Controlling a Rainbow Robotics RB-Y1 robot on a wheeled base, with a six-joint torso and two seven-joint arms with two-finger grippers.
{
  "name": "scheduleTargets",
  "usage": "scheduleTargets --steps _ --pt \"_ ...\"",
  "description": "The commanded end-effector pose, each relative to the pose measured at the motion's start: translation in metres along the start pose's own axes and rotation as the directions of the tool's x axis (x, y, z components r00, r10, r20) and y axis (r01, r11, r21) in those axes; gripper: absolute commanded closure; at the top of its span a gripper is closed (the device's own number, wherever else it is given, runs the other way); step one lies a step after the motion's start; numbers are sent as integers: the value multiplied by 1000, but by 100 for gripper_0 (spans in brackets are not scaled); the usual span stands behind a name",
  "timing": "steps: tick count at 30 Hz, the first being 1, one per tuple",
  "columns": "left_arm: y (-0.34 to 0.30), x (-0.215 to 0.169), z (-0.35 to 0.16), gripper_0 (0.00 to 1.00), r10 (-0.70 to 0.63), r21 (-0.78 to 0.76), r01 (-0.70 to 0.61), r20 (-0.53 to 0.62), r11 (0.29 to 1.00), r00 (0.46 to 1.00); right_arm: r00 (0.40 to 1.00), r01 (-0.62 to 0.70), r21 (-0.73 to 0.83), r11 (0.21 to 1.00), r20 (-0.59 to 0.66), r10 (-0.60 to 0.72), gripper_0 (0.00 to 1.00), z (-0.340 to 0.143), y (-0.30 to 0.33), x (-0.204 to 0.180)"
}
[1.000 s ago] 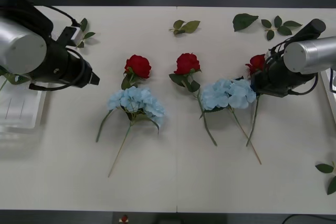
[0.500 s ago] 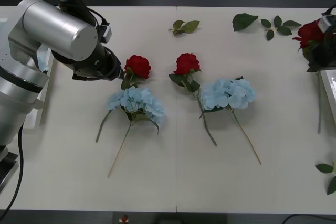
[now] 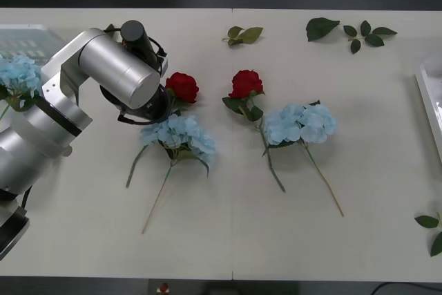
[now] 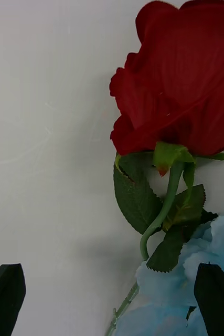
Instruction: Put the red flowers into the right box and the blue flowers into the left box
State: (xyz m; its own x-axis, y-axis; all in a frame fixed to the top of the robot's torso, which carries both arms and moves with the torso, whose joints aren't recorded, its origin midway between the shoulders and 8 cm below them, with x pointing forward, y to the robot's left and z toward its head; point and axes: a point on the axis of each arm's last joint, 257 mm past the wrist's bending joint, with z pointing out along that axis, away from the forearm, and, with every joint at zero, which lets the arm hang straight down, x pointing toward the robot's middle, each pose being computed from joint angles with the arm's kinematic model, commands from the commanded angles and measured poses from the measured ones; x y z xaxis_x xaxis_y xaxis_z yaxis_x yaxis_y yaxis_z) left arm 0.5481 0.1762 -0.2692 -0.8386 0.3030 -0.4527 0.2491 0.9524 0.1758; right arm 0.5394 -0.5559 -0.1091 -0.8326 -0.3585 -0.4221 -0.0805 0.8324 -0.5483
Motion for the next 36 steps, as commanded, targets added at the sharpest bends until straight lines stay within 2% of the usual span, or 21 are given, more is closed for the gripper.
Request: scheduleTargets --steps 1,10,18,24,28,30,31,35,36 --pt "-12 -28 -7 11 7 20 -8 47 1000 999 998 66 66 996 3 -66 100 12 -30 12" --pt "-21 -22 7 13 -9 38 8 26 999 1000 997 80 121 989 -1 -80 100 46 -35 32" --pt "-28 -19 15 20 -22 50 21 18 999 1000 997 68 164 984 16 -72 100 67 -43 37" --pt "-27 -16 19 38 -21 47 20 11 999 1000 997 70 202 977 3 -73 100 74 -57 46" --pt "-31 -15 21 41 -13 47 12 13 999 1000 997 71 218 973 -12 -70 100 79 -65 56" --pt "-29 -14 22 42 -17 44 16 9 999 1000 998 70 219 973 -19 -67 92 80 -66 61" --pt "-29 -13 22 46 -16 44 16 8 999 1000 997 72 220 973 -25 -69 87 81 -67 64" --pt "-29 -13 22 77 -16 44 16 8 999 1000 998 66 220 973 -17 -64 53 84 -67 66" --pt "-29 -13 22 83 -16 44 16 8 999 1000 998 65 220 973 -12 -64 52 84 -66 66"
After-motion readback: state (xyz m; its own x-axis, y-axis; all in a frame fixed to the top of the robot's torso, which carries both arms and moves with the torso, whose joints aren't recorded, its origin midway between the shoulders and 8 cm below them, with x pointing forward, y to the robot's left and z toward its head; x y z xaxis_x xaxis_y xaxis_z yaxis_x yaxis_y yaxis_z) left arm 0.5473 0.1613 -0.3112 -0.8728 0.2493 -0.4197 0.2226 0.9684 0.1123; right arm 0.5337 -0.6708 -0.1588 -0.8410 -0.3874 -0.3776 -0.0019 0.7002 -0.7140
